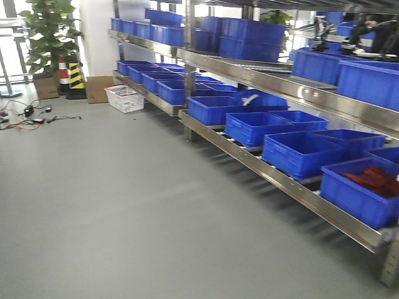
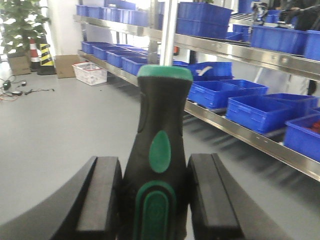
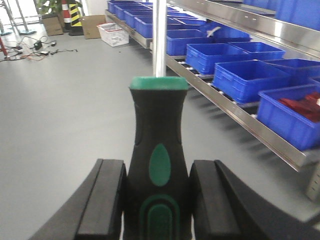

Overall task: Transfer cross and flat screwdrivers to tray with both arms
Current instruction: 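Hold both screwdrivers while driving to the shelf with the grey tray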

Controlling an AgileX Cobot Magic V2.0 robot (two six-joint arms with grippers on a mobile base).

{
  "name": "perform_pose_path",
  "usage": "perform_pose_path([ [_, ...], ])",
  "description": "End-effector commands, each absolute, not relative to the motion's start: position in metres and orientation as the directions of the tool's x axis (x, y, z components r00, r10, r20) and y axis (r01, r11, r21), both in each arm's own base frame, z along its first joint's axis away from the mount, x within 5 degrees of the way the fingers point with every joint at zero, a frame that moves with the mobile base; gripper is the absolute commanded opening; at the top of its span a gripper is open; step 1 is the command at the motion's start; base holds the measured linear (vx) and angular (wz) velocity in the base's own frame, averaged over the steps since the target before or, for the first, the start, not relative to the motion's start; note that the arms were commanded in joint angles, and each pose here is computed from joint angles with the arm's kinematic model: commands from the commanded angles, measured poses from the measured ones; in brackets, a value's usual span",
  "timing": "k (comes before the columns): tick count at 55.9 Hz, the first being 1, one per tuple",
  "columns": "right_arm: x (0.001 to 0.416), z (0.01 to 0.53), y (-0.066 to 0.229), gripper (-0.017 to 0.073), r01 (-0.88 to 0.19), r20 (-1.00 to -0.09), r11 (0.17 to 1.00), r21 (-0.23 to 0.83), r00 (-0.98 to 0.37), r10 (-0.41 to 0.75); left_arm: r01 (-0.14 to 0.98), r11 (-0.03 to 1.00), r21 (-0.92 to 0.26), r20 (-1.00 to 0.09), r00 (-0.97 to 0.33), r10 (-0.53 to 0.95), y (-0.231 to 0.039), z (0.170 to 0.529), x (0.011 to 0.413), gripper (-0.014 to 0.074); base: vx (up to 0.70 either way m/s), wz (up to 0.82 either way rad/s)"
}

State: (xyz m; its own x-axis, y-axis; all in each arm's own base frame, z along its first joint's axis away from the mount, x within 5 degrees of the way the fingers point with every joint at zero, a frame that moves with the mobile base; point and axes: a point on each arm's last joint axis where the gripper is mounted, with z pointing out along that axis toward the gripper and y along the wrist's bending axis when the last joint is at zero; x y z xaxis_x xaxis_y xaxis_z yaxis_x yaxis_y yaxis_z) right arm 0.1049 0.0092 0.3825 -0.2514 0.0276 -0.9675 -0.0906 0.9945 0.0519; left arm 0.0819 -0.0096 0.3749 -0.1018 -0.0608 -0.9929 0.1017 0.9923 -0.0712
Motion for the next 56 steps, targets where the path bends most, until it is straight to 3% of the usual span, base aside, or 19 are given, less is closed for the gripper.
perform_pose_path([
  [1, 0.1052, 0.4001, 0.0078, 0.0, -0.08, -0.99, 0.996, 0.05, -0.135, 0.039, 0.096, 0.992, -0.084, -0.996, 0.018, -0.086, -0.0082, 0.3922, 0.0807, -0.0003, 0.59, 0.3],
  [36, 0.1052, 0.4002, 0.0078, 0.0, -0.079, -0.99, 0.996, 0.05, -0.134, 0.039, 0.096, 0.992, -0.084, -0.996, 0.018, -0.086, -0.0082, 0.3922, 0.0807, -0.0003, 0.66, 0.28],
  [56, 0.1052, 0.4003, 0.0077, 0.0, -0.079, -0.99, 0.996, 0.05, -0.132, 0.039, 0.096, 0.992, -0.084, -0.996, 0.018, -0.086, -0.0082, 0.3922, 0.0807, -0.0003, 0.72, 0.05],
])
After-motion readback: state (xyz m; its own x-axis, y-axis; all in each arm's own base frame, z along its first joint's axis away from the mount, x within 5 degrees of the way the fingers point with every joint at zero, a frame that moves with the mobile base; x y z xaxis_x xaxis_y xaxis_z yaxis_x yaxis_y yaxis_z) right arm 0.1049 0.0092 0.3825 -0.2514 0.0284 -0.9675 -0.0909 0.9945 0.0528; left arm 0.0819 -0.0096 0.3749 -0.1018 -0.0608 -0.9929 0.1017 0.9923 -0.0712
